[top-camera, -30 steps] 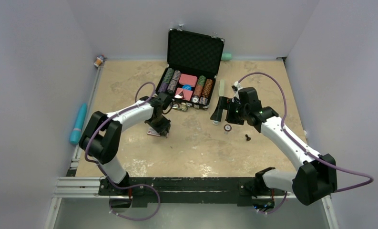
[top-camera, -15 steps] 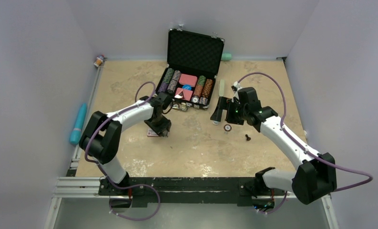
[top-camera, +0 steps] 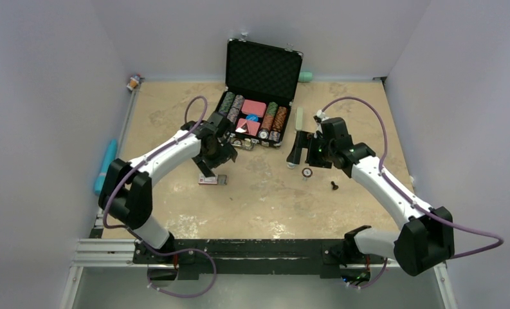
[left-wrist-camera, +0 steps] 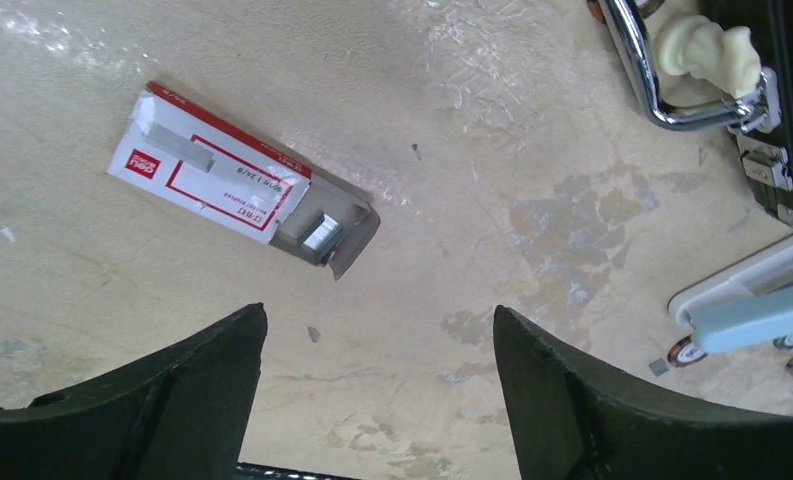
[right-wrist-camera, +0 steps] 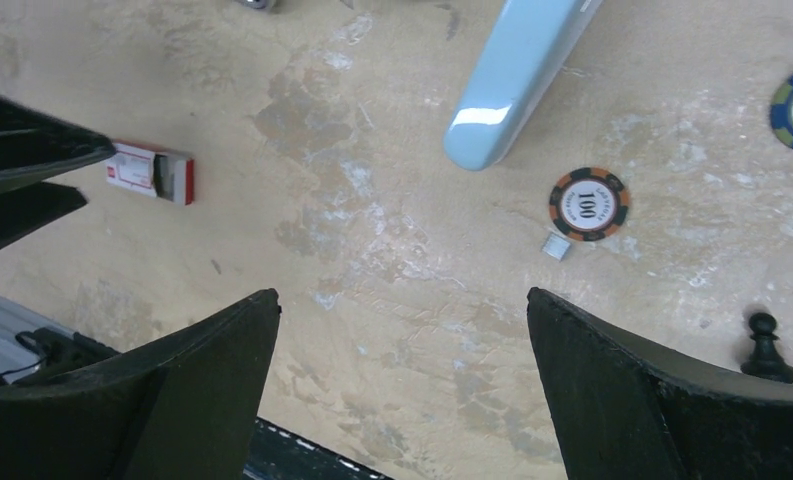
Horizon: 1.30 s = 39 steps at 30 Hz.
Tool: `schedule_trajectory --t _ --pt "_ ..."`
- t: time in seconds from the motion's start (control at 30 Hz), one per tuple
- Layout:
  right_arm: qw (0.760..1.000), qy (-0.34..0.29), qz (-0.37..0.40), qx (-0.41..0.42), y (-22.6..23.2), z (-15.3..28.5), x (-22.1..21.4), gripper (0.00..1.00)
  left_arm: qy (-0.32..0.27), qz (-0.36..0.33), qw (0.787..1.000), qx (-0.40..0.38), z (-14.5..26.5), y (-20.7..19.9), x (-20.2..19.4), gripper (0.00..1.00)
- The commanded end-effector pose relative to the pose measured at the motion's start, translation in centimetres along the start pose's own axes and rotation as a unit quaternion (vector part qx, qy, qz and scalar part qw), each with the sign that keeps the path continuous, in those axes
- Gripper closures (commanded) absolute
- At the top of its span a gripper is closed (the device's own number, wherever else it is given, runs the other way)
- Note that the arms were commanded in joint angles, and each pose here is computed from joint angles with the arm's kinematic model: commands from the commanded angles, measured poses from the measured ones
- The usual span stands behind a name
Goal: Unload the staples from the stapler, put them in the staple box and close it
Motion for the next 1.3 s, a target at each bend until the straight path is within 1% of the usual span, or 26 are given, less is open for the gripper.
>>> schedule_trajectory --t 0.0,0.07,0.2,0.33,0.37,0.5,0.57,0.63,0.7,0.8,0.97,1.03,1.27 --pt "0.997 -0.055 0.012 -0.046 -0.6 1.6 1.8 0.01 -0.039 -0.070 0.997 -0.010 3.4 1.3 1.0 0.12" --pt "0.996 -0.064 0.009 -0.067 -1.4 1.8 1.7 0.02 -0.052 -0.098 0.994 -0.023 4.3 1.8 0.9 0.12" --pt "0.992 -0.073 0.004 -0.108 -3.1 1.6 1.4 0.06 -0.075 -0.169 0.982 -0.043 5.8 2.8 0.7 0.12" --pt "0.990 -0.061 -0.021 -0.127 -3.9 0.6 0.8 0.12 -0.100 -0.230 0.967 -0.037 7.1 4.9 0.3 0.13" --pt "0.990 -0.060 -0.028 -0.128 -3.9 0.4 0.8 0.13 -0.107 -0.250 0.962 -0.033 7.3 5.6 0.2 0.13" --pt "0.986 -0.065 -0.055 -0.144 -4.0 -0.5 1.0 0.14 -0.142 -0.293 0.945 -0.032 8.1 8.2 -0.7 0.13" --pt "0.984 -0.055 -0.073 -0.154 -4.1 -1.2 0.7 0.15 -0.162 -0.303 0.938 -0.038 8.8 9.2 -1.0 0.12" --pt "0.983 -0.030 -0.090 -0.160 -4.2 -2.3 0.0 0.15 -0.180 -0.310 0.933 -0.039 9.4 10.2 -1.3 0.12" --pt "0.982 -0.009 -0.094 -0.164 -4.2 -3.5 -0.7 0.16 -0.193 -0.305 0.932 -0.031 9.8 11.2 -1.5 0.10" --pt "0.980 0.009 -0.100 -0.171 -4.3 -4.9 -1.4 0.20 -0.207 -0.297 0.932 -0.029 10.3 11.8 -1.6 0.11" --pt "0.975 0.011 -0.109 -0.192 -4.7 -5.9 -1.5 0.28 -0.213 -0.302 0.929 -0.017 11.0 12.3 -1.3 0.12" --pt "0.974 0.010 -0.112 -0.199 -4.9 -6.2 -1.7 0.33 -0.214 -0.307 0.927 -0.024 11.0 12.3 -1.5 0.13" --pt "0.968 0.020 -0.119 -0.220 -5.6 -7.4 -2.5 0.38 -0.219 -0.312 0.924 -0.035 10.7 12.1 -1.6 0.15"
Point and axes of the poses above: each gripper's point midway between its finger pads, its own z axis back along the fingers, its own y axis along the line the jaws close on, x = y × z, the point moved 4 cm from there along z, back along the fingers, and after that the axes turned 15 degrees about -z, right-handed, at the moved point
